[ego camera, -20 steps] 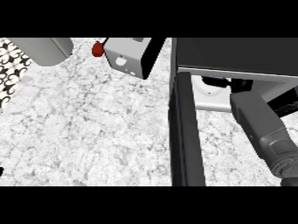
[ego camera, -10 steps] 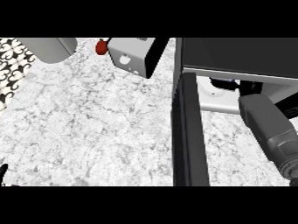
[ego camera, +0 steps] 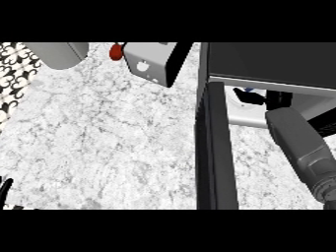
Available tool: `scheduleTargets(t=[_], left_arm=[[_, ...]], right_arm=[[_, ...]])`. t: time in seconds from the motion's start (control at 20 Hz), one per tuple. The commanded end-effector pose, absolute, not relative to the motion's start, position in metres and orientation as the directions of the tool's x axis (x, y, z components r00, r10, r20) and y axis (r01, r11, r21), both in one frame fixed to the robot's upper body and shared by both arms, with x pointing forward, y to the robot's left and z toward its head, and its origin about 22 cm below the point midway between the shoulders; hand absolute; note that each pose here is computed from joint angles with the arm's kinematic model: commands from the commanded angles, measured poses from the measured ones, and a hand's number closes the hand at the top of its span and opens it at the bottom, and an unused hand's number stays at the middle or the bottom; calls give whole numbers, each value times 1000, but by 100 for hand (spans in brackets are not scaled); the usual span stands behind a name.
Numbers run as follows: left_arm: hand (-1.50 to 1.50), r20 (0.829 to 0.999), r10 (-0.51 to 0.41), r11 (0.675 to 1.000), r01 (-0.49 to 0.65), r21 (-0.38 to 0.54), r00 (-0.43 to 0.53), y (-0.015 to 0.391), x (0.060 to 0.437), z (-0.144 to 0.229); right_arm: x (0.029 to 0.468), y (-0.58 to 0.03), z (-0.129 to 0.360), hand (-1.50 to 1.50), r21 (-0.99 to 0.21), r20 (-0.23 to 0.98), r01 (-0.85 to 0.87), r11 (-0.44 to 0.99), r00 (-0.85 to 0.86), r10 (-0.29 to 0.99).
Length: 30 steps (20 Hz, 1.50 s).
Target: Pick up the milk, place it into the microwave and close the microwave
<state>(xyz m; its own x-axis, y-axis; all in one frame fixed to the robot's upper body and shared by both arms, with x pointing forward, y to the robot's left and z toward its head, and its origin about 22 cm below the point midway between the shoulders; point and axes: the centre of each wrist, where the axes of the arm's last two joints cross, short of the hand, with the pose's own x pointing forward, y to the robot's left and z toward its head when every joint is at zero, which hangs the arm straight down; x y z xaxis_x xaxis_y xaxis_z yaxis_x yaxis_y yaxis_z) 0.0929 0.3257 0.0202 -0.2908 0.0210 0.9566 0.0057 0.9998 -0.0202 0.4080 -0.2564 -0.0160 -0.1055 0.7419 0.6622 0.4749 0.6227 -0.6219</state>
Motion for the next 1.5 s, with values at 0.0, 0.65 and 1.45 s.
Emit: scheduleTargets(t=[0.0, 0.65, 1.45], left_arm=[[-150, 952, 13, 1000, -1, -13, -307, 327, 103, 19], [-150, 955, 7, 1000, 3, -7, -296, 337, 108, 9], [-150, 956, -1, 1000, -13, -3, -294, 315, 86, 6]], right_arm=[[409, -235, -19, -150, -616, 644, 497, 611, -130, 754], [411, -222, -19, -150, -645, 630, 440, 625, -155, 761], [404, -233, -27, -150, -590, 698, 397, 703, -187, 691]])
